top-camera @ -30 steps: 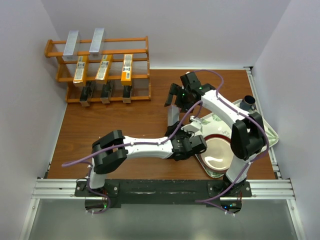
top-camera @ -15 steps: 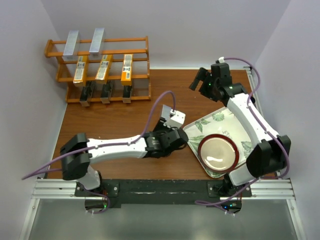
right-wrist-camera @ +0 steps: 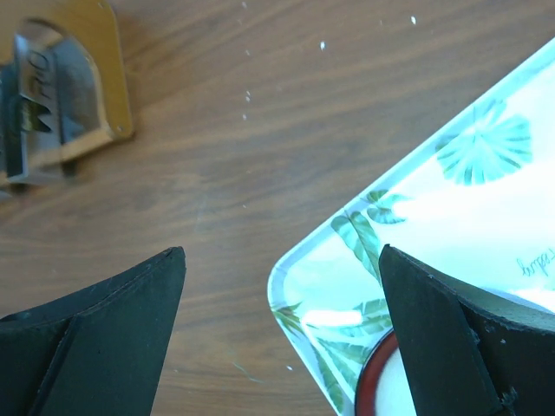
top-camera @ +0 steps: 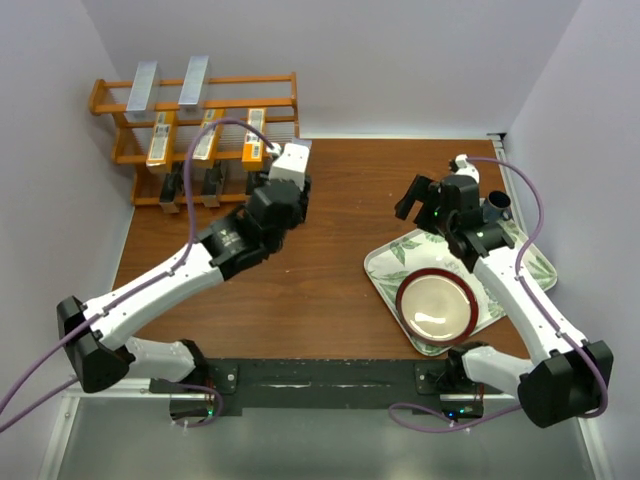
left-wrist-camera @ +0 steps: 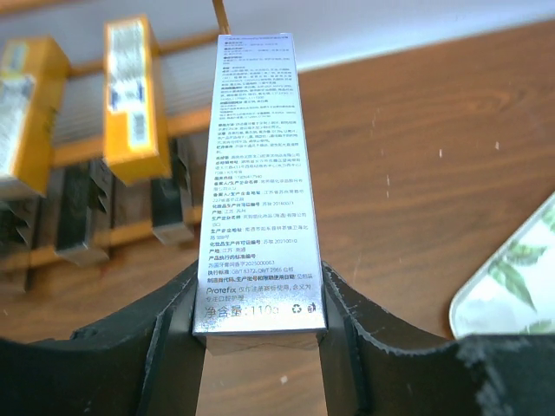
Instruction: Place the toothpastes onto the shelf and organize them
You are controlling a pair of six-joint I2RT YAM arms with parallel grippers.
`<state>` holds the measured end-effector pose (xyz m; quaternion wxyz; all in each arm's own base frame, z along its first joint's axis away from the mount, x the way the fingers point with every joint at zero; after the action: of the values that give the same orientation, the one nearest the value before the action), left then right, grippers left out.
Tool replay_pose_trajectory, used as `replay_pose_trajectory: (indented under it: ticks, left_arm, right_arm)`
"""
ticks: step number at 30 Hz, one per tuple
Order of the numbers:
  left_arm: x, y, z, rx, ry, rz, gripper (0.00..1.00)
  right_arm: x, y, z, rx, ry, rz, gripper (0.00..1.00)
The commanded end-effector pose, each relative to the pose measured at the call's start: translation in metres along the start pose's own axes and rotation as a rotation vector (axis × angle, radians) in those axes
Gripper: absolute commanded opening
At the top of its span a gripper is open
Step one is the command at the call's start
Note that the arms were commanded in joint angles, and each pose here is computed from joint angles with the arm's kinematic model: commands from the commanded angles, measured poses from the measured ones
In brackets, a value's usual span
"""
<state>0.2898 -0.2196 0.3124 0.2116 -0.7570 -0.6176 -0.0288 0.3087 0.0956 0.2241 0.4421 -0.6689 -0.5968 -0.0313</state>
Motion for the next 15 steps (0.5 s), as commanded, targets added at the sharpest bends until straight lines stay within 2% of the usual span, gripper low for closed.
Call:
replay_pose_trajectory:
  ticks: [1,7,12,15]
  left_arm:
    - [0.046,-0.003,-0.078,-0.183,-0.044,-0.026,0.0]
    - [0.099,0.027,-0.117,-0.261,-0.055,-0.078,0.0]
    - [0.138,0.059,-0.136,-0.309,-0.079,-0.083,0.0]
    - [0.155,0.082,-0.134,-0.309,-0.094,-0.084,0.0]
  right_arm:
    - [0.007,-0.001,0.0,-0.022,-0.032,-0.084,0.99]
    - [0.006,-0.004,0.006,-0.012,-0.089,-0.123,0.99]
    - [0.011,-0.008,0.013,-0.011,-0.156,-0.149,0.99]
    - [0.015,-0.011,0.018,-0.011,-0.195,-0.161,0.99]
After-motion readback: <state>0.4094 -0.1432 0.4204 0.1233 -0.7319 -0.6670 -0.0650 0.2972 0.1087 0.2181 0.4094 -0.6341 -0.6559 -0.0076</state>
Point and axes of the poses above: each gripper's point midway between its finger pads, its own y axis out along the fingers, its own x axis along the line the jaws close on, z = x × y, the point moved 3 cm from there along -y, back along the fingers, and after that the axes turned 14 degrees about y, right-handed, at the moved point
